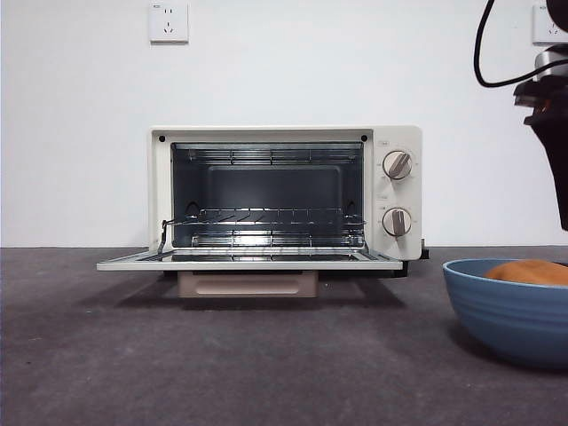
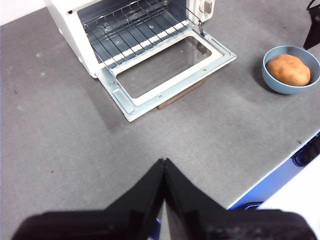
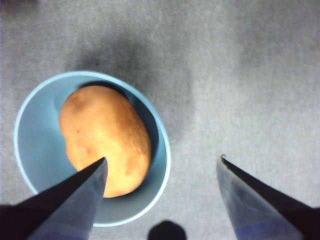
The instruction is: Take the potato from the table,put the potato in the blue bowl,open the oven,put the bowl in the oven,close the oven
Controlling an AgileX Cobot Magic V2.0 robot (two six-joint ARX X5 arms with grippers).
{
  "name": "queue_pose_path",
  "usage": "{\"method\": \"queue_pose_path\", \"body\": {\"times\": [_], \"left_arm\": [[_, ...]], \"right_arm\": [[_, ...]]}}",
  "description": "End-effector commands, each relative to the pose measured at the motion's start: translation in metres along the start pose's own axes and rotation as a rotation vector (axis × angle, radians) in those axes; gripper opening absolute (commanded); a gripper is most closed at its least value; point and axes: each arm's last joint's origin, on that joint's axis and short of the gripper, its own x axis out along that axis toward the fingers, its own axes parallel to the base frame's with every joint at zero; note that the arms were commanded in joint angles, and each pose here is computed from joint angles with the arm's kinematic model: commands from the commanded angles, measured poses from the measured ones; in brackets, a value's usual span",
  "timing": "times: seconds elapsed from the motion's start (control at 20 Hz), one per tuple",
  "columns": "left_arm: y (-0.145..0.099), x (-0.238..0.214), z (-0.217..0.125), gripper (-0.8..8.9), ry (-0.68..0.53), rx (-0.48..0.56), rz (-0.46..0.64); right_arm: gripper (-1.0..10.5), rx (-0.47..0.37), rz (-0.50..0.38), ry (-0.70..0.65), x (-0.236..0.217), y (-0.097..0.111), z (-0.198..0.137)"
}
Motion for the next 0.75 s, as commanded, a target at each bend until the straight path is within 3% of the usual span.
{"method": "queue_pose_path", "body": {"times": [0.05,0.3,0.6,0.75], "left_arm": [[0.000,0.000,0.000,-0.05,-0.007,-0.007,0.002],[0.000,0.000,0.000,-0.05,-0.007,-0.007,0.002],[0.000,0.000,0.000,-0.06,-0.007,-0.007,0.002],[0.000,0.000,0.000,-0.05,-0.007,-0.007,0.002]], "right_arm": [[3.7,-0.023,-0.018,0.045,0.011,-0.002,0.002],[3.6,-0.020,-0.046,0.122,0.035,-0.006,0.012],[0.2,-0.012,-0.045,0.136,0.048,-0.007,0.019],[-0.2,-0.011,-0.048,0.148,0.052,-0.007,0.020]]}}
